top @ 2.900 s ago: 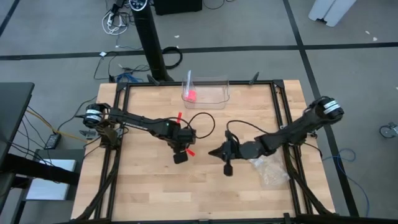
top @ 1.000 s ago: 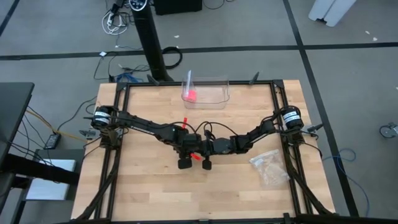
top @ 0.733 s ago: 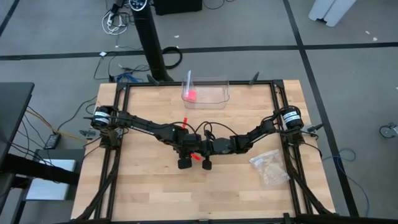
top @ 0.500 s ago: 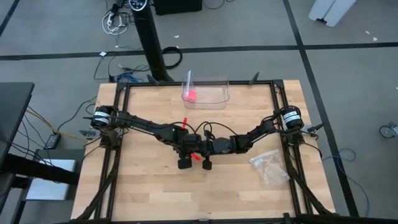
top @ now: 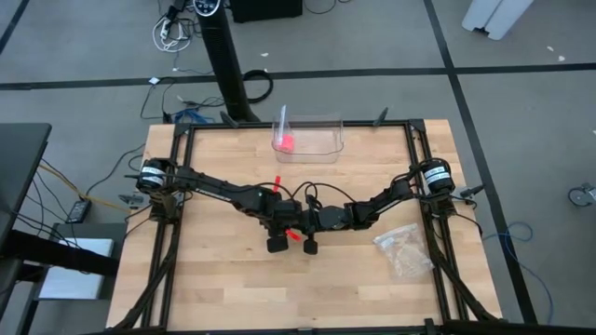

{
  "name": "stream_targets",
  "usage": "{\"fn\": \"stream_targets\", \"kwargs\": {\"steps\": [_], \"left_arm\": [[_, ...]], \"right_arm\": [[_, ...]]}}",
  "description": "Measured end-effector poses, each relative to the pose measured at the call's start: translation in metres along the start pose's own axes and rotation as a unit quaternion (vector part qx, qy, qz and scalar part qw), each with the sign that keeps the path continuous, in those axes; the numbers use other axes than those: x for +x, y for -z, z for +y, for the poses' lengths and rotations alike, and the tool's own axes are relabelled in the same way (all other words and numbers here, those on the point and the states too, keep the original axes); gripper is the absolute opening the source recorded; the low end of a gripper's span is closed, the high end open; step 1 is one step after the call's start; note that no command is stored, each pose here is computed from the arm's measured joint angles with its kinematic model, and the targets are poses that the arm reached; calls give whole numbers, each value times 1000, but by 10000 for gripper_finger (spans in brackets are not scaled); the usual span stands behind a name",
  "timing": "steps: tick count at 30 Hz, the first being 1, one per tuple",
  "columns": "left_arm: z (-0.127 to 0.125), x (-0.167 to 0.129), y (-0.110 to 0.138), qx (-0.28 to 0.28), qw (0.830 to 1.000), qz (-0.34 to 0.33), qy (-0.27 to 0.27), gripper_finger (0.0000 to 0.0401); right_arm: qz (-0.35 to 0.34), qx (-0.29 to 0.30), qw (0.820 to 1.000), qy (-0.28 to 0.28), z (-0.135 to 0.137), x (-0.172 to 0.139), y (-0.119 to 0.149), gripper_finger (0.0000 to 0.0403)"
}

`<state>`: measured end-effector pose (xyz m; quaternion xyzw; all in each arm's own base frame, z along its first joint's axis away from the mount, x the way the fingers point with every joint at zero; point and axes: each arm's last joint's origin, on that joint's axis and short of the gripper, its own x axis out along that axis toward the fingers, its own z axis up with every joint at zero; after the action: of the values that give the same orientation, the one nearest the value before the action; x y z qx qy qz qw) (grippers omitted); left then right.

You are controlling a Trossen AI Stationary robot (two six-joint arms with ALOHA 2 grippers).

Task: Roll bandage
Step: Roll the blue bandage

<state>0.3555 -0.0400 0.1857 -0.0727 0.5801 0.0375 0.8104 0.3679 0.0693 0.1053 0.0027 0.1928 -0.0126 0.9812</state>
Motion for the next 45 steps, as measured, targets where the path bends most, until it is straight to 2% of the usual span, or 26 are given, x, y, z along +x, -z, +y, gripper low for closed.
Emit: {"fn": "stream_targets", "kwargs": {"steps": [3, 5, 8, 11, 14, 22, 30, 35, 40, 45], "left_arm": [[0, -2, -1, 4, 1000, 1, 0, 21], [-1, -4, -2, 8, 1000, 4, 0, 13], [-1, -5, -3, 9, 1000, 2, -2, 16], [-1, -9, -12, 3, 999, -38, -3, 16], [-1, -9, -12, 2, 999, -43, 1, 16], [-4, -8, -12, 2, 999, -39, 29, 16], [-10, -7, -11, 20, 998, -38, 46, 16], [-12, -7, -12, 25, 997, -43, 56, 16], [-13, -7, -12, 31, 997, -44, 57, 16], [-12, -6, -11, 32, 997, -41, 53, 16]], "right_arm": [[1, 0, 1000, -4, 0, 0, 0, 1], [2, 0, 1000, -10, 1, 0, 1, 1], [8, -3, 1000, -21, 4, -1, 2, 1], [42, -15, 998, -39, 11, -3, 11, 1], [23, -15, 999, -37, 17, -8, 0, 7], [9, -29, 999, 13, 27, -28, -24, 68], [21, -47, 998, 23, 26, -27, -20, 117], [5, -82, 996, 20, 28, -27, -23, 129], [11, -86, 996, 23, 21, -23, -27, 132], [25, -68, 997, -27, 16, -19, -27, 123]]}}
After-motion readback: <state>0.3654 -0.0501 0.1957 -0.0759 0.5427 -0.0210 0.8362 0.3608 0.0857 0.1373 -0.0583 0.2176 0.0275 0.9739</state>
